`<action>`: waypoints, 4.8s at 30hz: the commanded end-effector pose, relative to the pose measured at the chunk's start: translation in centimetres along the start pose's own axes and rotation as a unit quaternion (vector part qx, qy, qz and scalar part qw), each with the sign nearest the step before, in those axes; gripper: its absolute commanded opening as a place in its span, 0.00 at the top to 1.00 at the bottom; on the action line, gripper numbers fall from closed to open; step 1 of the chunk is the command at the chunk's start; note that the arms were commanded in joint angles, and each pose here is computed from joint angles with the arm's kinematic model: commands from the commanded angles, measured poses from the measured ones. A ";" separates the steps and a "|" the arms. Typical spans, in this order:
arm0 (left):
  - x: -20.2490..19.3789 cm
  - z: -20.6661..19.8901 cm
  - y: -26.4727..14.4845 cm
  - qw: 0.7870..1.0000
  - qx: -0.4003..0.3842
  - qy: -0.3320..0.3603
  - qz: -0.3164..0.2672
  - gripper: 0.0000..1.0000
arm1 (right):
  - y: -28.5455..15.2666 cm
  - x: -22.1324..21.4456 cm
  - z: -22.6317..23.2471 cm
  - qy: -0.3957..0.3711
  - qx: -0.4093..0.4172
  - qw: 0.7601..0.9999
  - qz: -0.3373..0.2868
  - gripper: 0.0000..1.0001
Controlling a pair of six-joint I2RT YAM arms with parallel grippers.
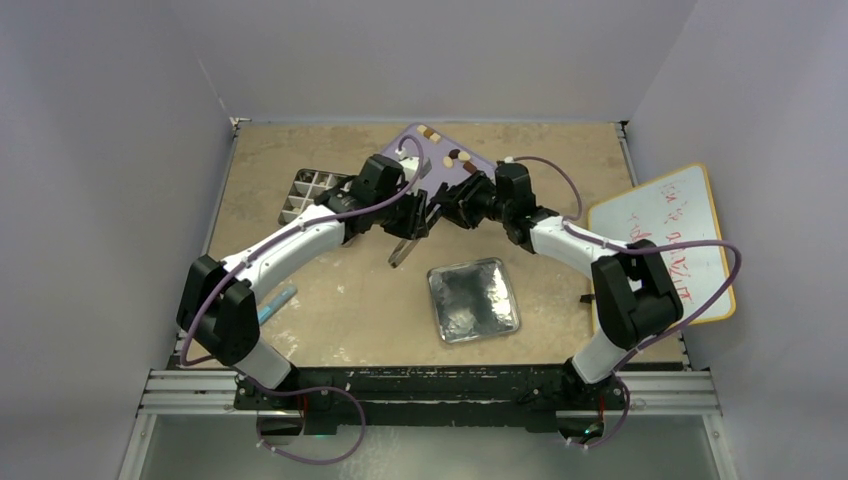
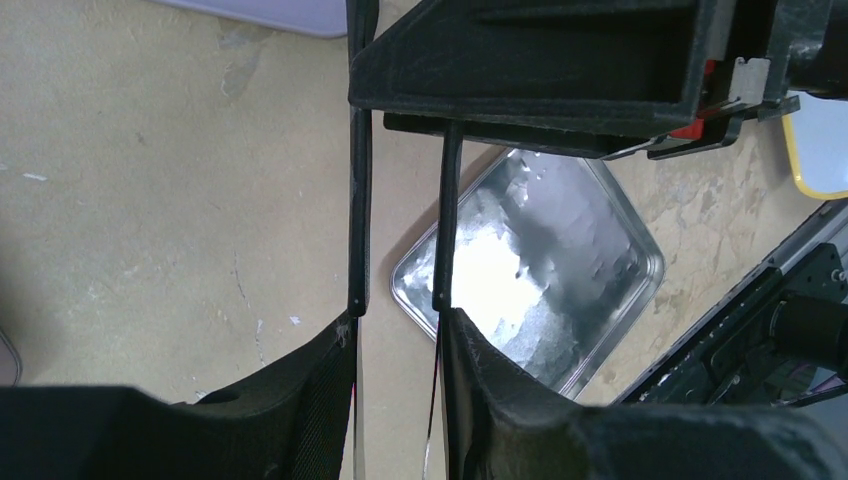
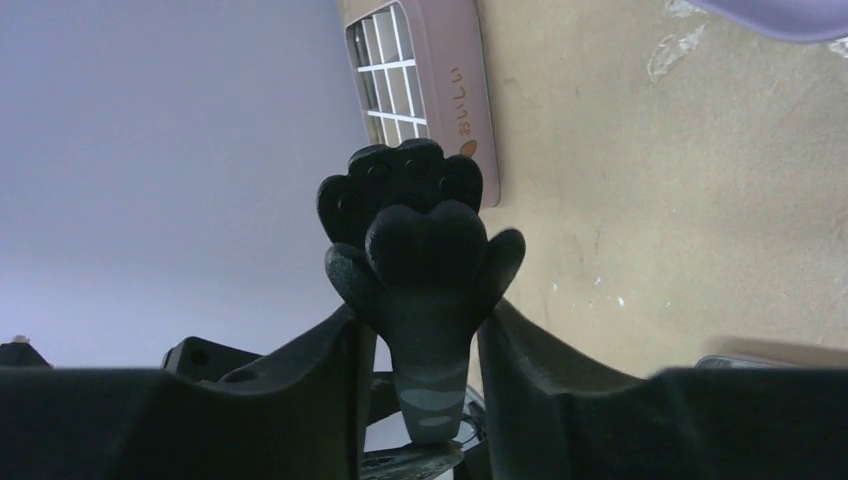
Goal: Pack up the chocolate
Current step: Adjust the clamp, then pick up the fake chocolate from the plate.
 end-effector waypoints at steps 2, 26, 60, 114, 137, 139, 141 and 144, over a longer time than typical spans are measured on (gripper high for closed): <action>2.2 -0.3 -0.1 1.000 0.005 0.027 -0.013 0.68 | -0.2 -0.7 2.9 0.021 0.053 0.998 0.028 0.69; 4.8 -1.0 -2.8 0.996 0.008 0.023 -0.082 0.60 | -1.3 0.8 2.2 0.139 0.101 0.985 0.007 1.00; 4.8 -0.5 -1.5 0.994 0.008 0.065 -0.087 0.71 | -0.7 0.7 0.5 0.175 0.084 0.981 0.024 0.97; 10.9 6.7 17.1 0.996 0.059 0.050 -0.046 0.62 | -19.5 3.0 -0.8 -0.171 -0.034 0.939 -0.295 0.01; 11.4 7.8 19.1 0.993 0.076 0.071 -0.057 0.66 | -19.5 3.2 -0.4 -0.172 -0.029 0.938 -0.300 0.01; 11.6 7.8 18.7 0.993 0.079 0.072 -0.057 0.69 | -19.6 3.2 -0.5 -0.172 -0.029 0.938 -0.300 0.01; 11.6 7.7 18.2 0.993 0.082 0.071 -0.056 0.70 | -19.5 3.1 -0.5 -0.171 -0.029 0.938 -0.299 0.01; 11.6 7.5 17.3 0.992 0.088 0.069 -0.056 0.71 | -19.5 3.0 -0.6 -0.169 -0.027 0.939 -0.297 0.01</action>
Point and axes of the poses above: each gripper's point midway between its finger pads, its own y axis out along the fingers, its own z axis along the line the jaws close on, x = y × z, the point moved 3 cm from there along -y, back along the fingers, and after that the axes turned 5 degrees about y, right-handed, at the moved point
